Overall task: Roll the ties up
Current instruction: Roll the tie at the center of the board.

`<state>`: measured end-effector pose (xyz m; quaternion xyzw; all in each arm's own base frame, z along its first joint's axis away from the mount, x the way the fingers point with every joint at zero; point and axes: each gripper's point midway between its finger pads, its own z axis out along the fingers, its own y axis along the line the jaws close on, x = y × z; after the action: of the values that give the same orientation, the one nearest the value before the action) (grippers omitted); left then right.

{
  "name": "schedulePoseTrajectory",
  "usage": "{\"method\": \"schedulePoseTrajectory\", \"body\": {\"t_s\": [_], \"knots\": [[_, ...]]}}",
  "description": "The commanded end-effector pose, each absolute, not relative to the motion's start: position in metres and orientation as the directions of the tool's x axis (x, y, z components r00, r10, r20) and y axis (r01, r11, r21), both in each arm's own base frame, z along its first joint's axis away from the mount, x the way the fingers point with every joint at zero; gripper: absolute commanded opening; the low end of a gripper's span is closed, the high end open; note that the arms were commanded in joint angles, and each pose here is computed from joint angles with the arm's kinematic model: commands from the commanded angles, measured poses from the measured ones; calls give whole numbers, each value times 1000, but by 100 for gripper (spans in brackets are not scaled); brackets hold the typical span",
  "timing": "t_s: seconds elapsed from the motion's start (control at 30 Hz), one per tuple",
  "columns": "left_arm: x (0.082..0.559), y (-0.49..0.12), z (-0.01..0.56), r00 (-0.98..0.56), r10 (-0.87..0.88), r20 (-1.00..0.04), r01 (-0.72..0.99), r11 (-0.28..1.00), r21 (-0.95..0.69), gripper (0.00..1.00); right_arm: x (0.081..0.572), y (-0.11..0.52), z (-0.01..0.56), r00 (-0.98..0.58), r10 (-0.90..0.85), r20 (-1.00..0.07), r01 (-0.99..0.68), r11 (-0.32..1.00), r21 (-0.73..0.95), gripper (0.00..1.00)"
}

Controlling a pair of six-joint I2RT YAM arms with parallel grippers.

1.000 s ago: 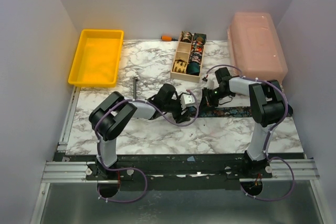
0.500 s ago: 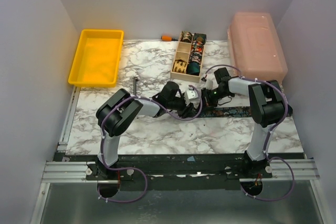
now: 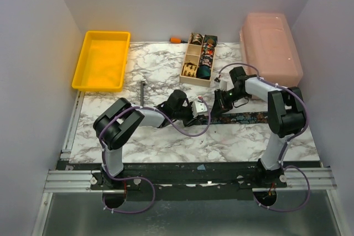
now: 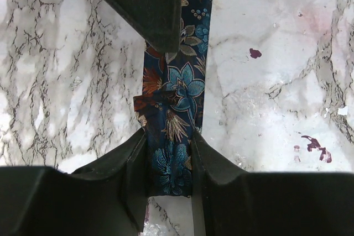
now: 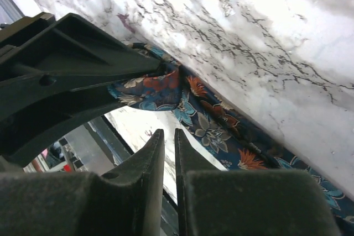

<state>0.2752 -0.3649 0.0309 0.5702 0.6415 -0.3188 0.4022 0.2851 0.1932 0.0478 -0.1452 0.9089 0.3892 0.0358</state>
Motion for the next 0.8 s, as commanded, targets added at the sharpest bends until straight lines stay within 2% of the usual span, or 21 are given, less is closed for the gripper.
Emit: {"method": "schedulePoseTrajectory", "body": {"t_s": [0.0,0.37,0.6,0.77], "knots": [[268,-340,1,-85,584,-807,983,183,29,15,265,192,52,-955,-260,-144,-281,632,723,13],[263,-343,14,-72,560,-825,990,139,8,18,284,176,-18,-968,-235,-93,-241,748,619,7],[250,-352,67,61,445,-894,997,8,72,23,266,172,-35,-974,-227,-16,-188,762,619,4],[250,-355,61,75,496,-865,996,3,88,24,263,173,-37,-978,-209,-7,-168,763,624,4]]}}
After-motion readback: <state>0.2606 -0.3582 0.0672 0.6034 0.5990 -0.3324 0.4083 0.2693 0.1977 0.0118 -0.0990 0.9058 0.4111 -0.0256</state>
